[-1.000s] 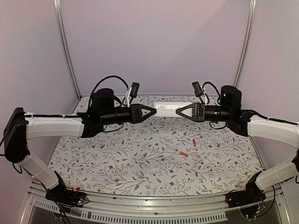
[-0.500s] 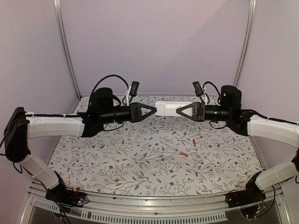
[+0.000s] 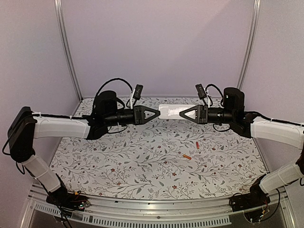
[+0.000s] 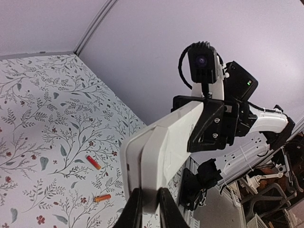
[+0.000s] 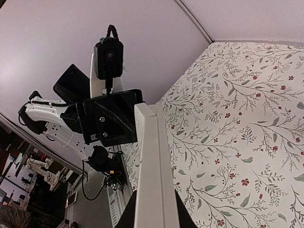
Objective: Load the batteries into the remote control
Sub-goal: Remove the battery cover from the remote control, then place the battery cover at the center of the board.
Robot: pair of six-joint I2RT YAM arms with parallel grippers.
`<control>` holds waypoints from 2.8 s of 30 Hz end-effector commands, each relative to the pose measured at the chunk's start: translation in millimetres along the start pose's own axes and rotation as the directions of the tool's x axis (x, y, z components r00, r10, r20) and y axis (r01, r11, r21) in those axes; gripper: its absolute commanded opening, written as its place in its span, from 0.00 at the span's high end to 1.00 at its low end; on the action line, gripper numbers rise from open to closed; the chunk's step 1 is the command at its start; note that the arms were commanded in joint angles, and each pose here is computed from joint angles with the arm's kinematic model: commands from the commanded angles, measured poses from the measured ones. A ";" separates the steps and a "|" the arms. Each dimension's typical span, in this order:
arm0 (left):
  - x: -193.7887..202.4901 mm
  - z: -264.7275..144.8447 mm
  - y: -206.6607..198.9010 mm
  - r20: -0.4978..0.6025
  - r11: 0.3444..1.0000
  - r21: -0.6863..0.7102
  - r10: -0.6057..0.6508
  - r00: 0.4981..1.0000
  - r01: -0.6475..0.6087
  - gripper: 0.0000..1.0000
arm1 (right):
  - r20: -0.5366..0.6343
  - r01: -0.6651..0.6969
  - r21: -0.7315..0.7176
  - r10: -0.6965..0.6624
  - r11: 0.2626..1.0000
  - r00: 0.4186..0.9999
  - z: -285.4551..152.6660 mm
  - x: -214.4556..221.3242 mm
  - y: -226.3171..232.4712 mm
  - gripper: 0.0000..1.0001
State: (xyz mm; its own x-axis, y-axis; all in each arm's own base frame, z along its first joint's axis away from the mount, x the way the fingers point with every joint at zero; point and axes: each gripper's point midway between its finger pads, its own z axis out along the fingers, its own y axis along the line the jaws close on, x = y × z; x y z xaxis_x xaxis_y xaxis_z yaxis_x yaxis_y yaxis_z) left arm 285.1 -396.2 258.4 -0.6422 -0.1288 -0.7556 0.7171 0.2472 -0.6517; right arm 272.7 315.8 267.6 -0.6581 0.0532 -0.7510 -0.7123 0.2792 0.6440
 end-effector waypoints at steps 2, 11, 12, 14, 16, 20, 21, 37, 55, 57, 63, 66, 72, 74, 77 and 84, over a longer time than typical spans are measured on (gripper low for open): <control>-11.1 2.1 -20.7 0.030 0.994 0.102 0.030 0.999 -0.033 0.85 | 0.007 0.029 -0.033 -0.029 0.999 1.000 4.2 -8.6 10.0 1.00; -10.3 4.4 -19.8 0.028 0.994 0.104 0.027 0.999 -0.030 0.88 | 0.004 0.014 -0.013 -0.014 1.000 1.000 6.1 -7.8 4.3 1.00; -10.4 4.7 -19.5 0.028 0.994 0.103 0.028 0.999 -0.031 0.89 | 0.003 0.012 -0.012 -0.012 1.000 1.000 6.3 -7.5 3.6 1.00; -10.2 5.6 -18.4 0.025 0.995 0.095 0.027 0.999 -0.029 0.89 | 0.000 0.014 -0.015 -0.014 1.000 1.000 7.0 -7.0 3.8 1.00; -10.9 5.4 -17.2 0.028 0.996 0.089 0.023 0.999 -0.026 0.92 | -0.001 0.013 -0.014 -0.013 1.000 1.000 7.2 -6.6 3.5 1.00; -15.3 0.9 -20.2 0.047 0.995 0.095 0.028 0.999 -0.032 1.00 | 0.005 0.014 -0.006 -0.014 1.000 1.000 4.3 -8.7 1.8 1.00; -16.5 -0.4 -22.9 0.050 0.994 0.102 0.030 0.998 -0.035 1.00 | 0.008 0.012 0.000 -0.012 1.000 1.000 2.4 -8.8 -1.1 1.00; -30.7 -19.7 -83.0 0.086 0.935 0.352 0.008 0.996 -0.038 1.00 | 0.024 -0.078 0.151 0.075 0.986 0.997 -8.7 -2.1 -49.0 1.00; 19.4 -70.6 64.0 -0.181 0.892 -0.432 0.058 0.982 -0.132 1.00 | 0.035 -0.130 0.184 0.126 0.974 0.991 -46.0 2.9 -58.4 1.00; 30.1 -85.9 87.7 -0.257 0.808 -0.561 0.036 0.966 -0.179 1.00 | 0.013 -0.138 0.203 0.139 0.969 0.990 -50.0 10.1 -59.6 1.00; 76.3 -108.8 134.7 -0.422 0.650 -0.716 -0.113 0.900 -0.255 1.00 | -0.051 -0.136 0.212 0.150 0.968 0.987 -54.4 28.3 -57.8 1.00; 98.3 -108.2 151.8 -0.488 0.599 -0.744 -0.183 0.854 -0.297 1.00 | -0.099 -0.151 0.184 0.171 0.971 0.980 -54.5 40.0 -53.0 1.00; 128.0 -102.1 177.2 -0.541 0.552 -0.764 -0.266 0.798 -0.334 1.00 | -0.160 -0.166 0.165 0.193 0.972 0.968 -56.8 59.4 -50.6 1.00; 134.7 -99.4 184.0 -0.556 0.542 -0.764 -0.277 0.784 -0.350 1.00 | -0.168 -0.165 0.159 0.192 0.973 0.967 -58.0 64.0 -49.7 1.00; 145.9 -96.4 194.4 -0.576 0.530 -0.764 -0.303 0.759 -0.368 0.98 | -0.182 -0.175 0.147 0.200 0.974 0.963 -58.8 70.1 -48.2 1.00; 152.1 -90.8 199.4 -0.585 0.539 -0.758 -0.315 0.747 -0.366 0.69 | -0.192 -0.184 0.142 0.210 0.973 0.959 -61.2 74.6 -45.0 1.00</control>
State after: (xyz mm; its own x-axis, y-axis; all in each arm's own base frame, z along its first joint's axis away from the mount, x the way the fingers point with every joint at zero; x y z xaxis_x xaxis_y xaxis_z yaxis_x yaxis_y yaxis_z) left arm 313.1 -278.7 27.1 -0.8639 0.3552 -0.3571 0.3929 0.9189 -0.0366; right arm 248.4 249.5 183.8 -0.8426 -0.0601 -0.5352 -0.5061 0.4280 0.7488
